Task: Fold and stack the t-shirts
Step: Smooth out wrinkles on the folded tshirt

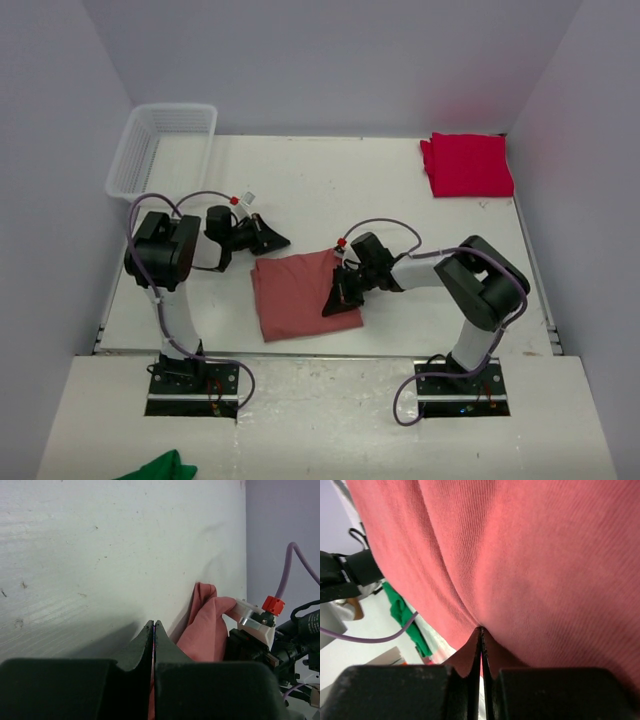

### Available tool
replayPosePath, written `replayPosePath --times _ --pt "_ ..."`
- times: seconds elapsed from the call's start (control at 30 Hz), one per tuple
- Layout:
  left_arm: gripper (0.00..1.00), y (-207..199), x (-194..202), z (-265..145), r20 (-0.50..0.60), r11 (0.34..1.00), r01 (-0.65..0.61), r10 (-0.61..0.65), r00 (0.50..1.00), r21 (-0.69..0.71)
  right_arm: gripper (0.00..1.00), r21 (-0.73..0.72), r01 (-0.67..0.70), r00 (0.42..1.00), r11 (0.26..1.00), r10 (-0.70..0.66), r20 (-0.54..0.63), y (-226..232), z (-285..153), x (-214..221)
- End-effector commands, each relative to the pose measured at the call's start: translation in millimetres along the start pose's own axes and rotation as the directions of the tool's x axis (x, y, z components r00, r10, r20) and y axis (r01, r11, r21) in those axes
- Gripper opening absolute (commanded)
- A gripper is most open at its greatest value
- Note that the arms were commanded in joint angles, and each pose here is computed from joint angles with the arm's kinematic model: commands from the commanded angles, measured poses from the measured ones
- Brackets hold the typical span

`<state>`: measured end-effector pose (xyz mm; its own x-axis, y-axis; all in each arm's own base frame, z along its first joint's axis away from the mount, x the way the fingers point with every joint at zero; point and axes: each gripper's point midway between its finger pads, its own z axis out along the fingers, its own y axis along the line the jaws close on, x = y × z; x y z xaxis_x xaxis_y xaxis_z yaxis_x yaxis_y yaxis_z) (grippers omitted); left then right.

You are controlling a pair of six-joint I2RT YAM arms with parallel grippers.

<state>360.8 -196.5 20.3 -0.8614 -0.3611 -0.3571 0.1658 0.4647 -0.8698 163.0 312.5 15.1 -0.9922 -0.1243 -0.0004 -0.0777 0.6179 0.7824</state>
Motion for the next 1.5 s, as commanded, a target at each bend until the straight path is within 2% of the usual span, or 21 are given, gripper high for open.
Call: replayPosePath --times 0.0,0.07,0.17,0.2,0.27,0.3,0.33,0.37,0.4,0.43,0.47,0.5,0.53,0.73,0.9,1.23,1.47 --pt "0.0 -23.8 -20.6 -11.2 0.069 0.995 -0.097 0.095 0.993 0.02 0.0 0.144 0.033 0.999 0.989 -0.036 0.015 -15.9 -10.4 4.9" --pt "0.0 -30.1 -23.4 -18.8 0.105 0.994 -0.106 0.106 0.989 -0.011 0.0 0.158 0.088 0.993 0.984 -0.099 0.06 0.4 -18.9 -11.9" --pt "0.0 -75.2 -45.3 -38.4 0.187 0.975 -0.22 0.224 0.957 -0.043 0.0 0.166 0.152 0.979 0.974 -0.171 0.107 32.7 -38.9 -30.6" --pt "0.0 -73.8 -42.8 -40.1 0.183 0.975 -0.195 0.212 0.96 -0.103 0.0 0.175 0.155 0.979 0.972 -0.175 0.105 38.7 -45.6 -30.3" --pt "0.0 -102.2 -53.1 -50.7 0.225 0.962 -0.241 0.264 0.938 -0.127 0.0 0.18 0.187 0.969 0.966 -0.212 0.126 58.2 -55.5 -43.3" --pt "0.0 -103.5 -49.2 -50.9 0.214 0.961 -0.218 0.253 0.944 -0.171 0.0 0.189 0.203 0.964 0.961 -0.23 0.136 62.5 -58.3 -48.5" --pt "0.0 -108.8 -46.3 -52.7 0.212 0.959 -0.22 0.255 0.943 -0.178 0.05 0.201 0.203 0.962 0.958 -0.233 0.143 64.1 -58.9 -54.9" --pt "0.0 -120.6 -43.1 -55.6 0.212 0.958 -0.233 0.266 0.94 -0.166 0.17 0.206 0.221 0.952 0.953 -0.256 0.164 74.8 -62.4 -66.7" --pt "0.0 -127.5 -32.1 -52.8 0.186 0.959 -0.239 0.265 0.946 -0.151 0.21 0.219 0.217 0.955 0.951 -0.254 0.157 73.7 -64.0 -69.5" --pt "0.0 -128.6 -23.0 -52.1 0.17 0.96 -0.239 0.262 0.95 -0.146 0.24 0.224 0.207 0.958 0.952 -0.243 0.15 69.9 -61.2 -76.1" --pt "0.0 -134.0 -15.8 -53.3 0.166 0.963 -0.234 0.255 0.953 -0.135 0.2 0.216 0.215 0.954 0.952 -0.252 0.161 77.3 -63.6 -84.9" --pt "0.0 -129.5 0.6 -51.3 0.136 0.965 -0.224 0.242 0.961 -0.138 0.04 0.213 0.214 0.954 0.953 -0.251 0.164 77.1 -63.8 -90.0" --pt "0.0 -129.3 7.1 -52.2 0.13 0.966 -0.222 0.239 0.962 -0.134 0.0 0.215 0.203 0.954 0.955 -0.242 0.176 74.5 -65.9 -97.3" --pt "0.0 -105.2 40.6 -61.8 0.084 0.967 -0.199 0.214 0.973 -0.157 0.0 0.116 0.134 0.973 0.984 -0.153 0.172 65.0 -66.7 -127.8" --pt "0.0 -77.9 57.3 -56.8 0.044 0.967 -0.173 0.184 0.982 -0.189 0.0 0.134 0.073 0.985 0.988 -0.093 0.147 35.2 -56.9 -139.0" --pt "0.0 -36.3 79.7 -51.4 -0.026 0.953 -0.121 0.119 0.993 -0.276 0.0 0.247 -0.064 0.991 0.967 0.032 0.131 -21.5 -49.0 -149.9" --pt "0.0 -2.5 77.2 -70.4 0.003 0.875 -0.097 0.113 0.994 -0.474 0.0 0.376 -0.171 0.979 0.911 0.114 0.17 -53.3 -62.8 -169.7"
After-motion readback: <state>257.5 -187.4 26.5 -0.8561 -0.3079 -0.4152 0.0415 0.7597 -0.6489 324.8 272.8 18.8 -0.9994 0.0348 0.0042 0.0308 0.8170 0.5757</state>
